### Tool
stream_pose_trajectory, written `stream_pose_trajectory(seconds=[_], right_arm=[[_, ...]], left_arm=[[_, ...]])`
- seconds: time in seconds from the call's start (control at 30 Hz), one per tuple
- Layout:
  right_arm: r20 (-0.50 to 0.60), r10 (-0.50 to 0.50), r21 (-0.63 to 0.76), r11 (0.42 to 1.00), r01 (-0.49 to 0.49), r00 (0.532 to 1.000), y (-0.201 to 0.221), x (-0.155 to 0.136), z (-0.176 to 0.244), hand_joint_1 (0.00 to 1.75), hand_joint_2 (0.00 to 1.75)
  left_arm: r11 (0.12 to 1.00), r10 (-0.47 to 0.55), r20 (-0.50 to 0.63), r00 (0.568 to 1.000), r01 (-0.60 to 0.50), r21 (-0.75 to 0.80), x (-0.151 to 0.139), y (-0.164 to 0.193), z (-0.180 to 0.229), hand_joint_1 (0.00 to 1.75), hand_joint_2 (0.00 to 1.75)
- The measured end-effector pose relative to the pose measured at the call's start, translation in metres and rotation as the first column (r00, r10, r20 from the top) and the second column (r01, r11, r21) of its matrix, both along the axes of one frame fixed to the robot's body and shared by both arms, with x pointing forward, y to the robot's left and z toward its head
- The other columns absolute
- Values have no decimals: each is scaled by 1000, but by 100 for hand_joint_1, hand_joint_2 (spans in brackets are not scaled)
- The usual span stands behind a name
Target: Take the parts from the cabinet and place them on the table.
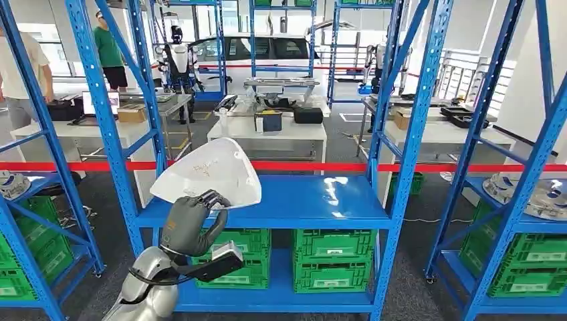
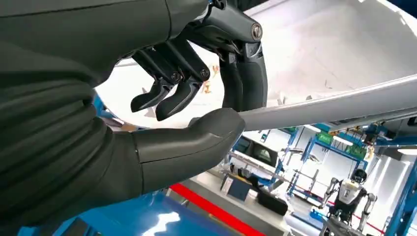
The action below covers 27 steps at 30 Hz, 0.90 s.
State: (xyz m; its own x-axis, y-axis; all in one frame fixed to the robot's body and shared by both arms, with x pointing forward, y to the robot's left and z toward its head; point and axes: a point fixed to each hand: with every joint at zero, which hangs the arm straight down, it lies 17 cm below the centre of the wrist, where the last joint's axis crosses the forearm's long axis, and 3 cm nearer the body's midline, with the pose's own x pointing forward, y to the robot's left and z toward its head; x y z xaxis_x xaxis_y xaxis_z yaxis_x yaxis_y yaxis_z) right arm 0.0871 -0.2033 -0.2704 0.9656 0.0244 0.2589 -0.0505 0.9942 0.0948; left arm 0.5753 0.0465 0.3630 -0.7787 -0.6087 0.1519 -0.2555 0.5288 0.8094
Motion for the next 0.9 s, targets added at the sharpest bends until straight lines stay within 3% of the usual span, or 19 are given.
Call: stream_pose_trajectory(seconds=[0.9], right_arm=[[10, 12, -36, 999, -12, 1000, -7, 2, -1, 0, 0]], left_arm=[[998, 32, 40, 999, -34, 53, 3, 13, -1, 175, 175]])
